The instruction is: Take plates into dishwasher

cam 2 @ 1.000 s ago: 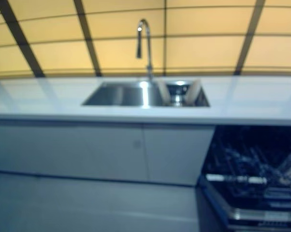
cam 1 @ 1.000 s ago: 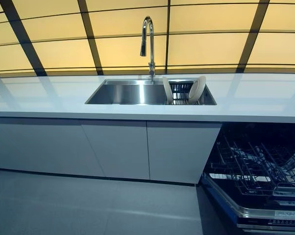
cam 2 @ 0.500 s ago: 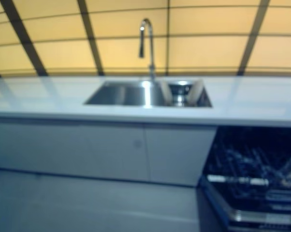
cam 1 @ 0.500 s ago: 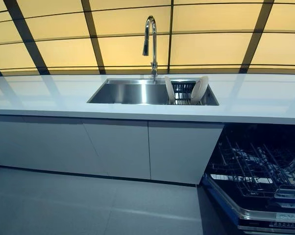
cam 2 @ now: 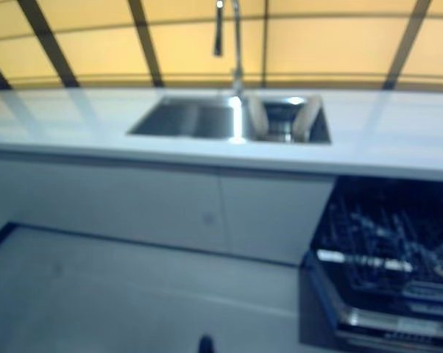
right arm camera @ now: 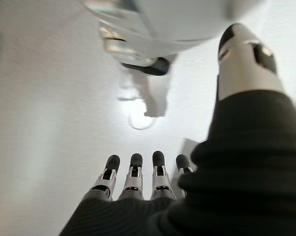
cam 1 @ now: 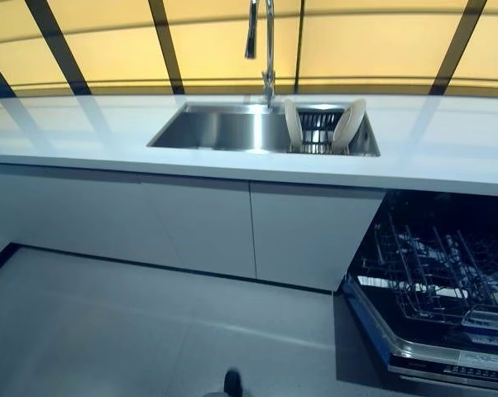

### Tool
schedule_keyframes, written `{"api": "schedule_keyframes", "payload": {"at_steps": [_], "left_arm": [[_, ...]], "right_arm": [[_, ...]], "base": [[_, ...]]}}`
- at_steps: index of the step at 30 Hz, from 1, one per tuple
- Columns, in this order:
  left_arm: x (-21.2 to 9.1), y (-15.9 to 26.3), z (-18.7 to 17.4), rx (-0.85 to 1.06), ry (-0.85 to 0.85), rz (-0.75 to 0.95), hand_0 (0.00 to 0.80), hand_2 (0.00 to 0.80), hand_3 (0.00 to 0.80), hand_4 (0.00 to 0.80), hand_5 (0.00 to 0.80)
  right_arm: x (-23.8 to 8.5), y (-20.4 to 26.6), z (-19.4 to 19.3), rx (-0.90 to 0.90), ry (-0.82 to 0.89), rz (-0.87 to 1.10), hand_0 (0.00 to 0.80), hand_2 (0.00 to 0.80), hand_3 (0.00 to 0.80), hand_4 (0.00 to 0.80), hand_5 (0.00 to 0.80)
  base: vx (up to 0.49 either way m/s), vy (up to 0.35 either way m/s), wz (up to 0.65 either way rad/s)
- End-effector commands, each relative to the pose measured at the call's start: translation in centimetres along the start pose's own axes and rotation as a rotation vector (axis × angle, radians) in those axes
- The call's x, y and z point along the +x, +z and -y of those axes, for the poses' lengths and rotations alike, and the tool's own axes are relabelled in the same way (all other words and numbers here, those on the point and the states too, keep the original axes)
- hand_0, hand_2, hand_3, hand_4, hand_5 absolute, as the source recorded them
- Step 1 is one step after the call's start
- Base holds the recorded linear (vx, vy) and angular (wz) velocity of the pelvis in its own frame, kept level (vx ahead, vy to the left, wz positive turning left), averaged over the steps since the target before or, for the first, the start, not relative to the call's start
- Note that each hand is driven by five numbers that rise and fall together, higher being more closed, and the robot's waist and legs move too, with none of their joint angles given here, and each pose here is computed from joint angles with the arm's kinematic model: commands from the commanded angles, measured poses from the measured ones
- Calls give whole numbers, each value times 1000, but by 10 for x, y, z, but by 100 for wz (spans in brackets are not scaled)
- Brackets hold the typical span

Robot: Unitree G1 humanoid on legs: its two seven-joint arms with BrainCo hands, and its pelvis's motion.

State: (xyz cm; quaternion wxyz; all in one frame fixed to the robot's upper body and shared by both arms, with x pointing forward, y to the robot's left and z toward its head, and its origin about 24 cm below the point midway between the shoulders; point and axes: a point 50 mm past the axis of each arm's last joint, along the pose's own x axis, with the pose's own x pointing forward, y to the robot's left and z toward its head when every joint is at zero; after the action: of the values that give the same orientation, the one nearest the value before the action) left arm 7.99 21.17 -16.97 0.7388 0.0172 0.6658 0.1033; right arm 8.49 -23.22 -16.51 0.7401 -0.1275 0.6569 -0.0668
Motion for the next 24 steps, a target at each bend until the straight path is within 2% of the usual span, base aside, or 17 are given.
{"api": "schedule_keyframes", "payload": {"at_steps": [1, 5, 10, 19, 24], "left_arm": [[1, -31, 20, -51, -51, -69, 0, 0, 0, 0, 0], [1, -27, 14, -16, -23, -34, 0, 0, 0, 0, 0], [1, -9, 4, 65, 8, 0, 0, 0, 0, 0, 0], [1, -14, 4, 37, 21, -47, 0, 0, 0, 0, 0], [0, -4, -6, 128, 56, -19, 0, 0, 0, 0, 0]], "right_arm": [[1, -6, 6, 5, -4, 14, 0, 0, 0, 0, 0], [1, -7, 0, 31, 10, 15, 0, 0, 0, 0, 0], [0, -6, -11, -27, 32, 33, 0, 0, 0, 0, 0], [0, -8, -15, 79, 22, -9, 0, 0, 0, 0, 0], [-1, 3, -12, 121, 8, 45, 0, 0, 0, 0, 0]], "base": [[395, 162, -59], [480, 138, -47], [416, 96, -7], [302, 140, -8], [210, 153, -11]]}}
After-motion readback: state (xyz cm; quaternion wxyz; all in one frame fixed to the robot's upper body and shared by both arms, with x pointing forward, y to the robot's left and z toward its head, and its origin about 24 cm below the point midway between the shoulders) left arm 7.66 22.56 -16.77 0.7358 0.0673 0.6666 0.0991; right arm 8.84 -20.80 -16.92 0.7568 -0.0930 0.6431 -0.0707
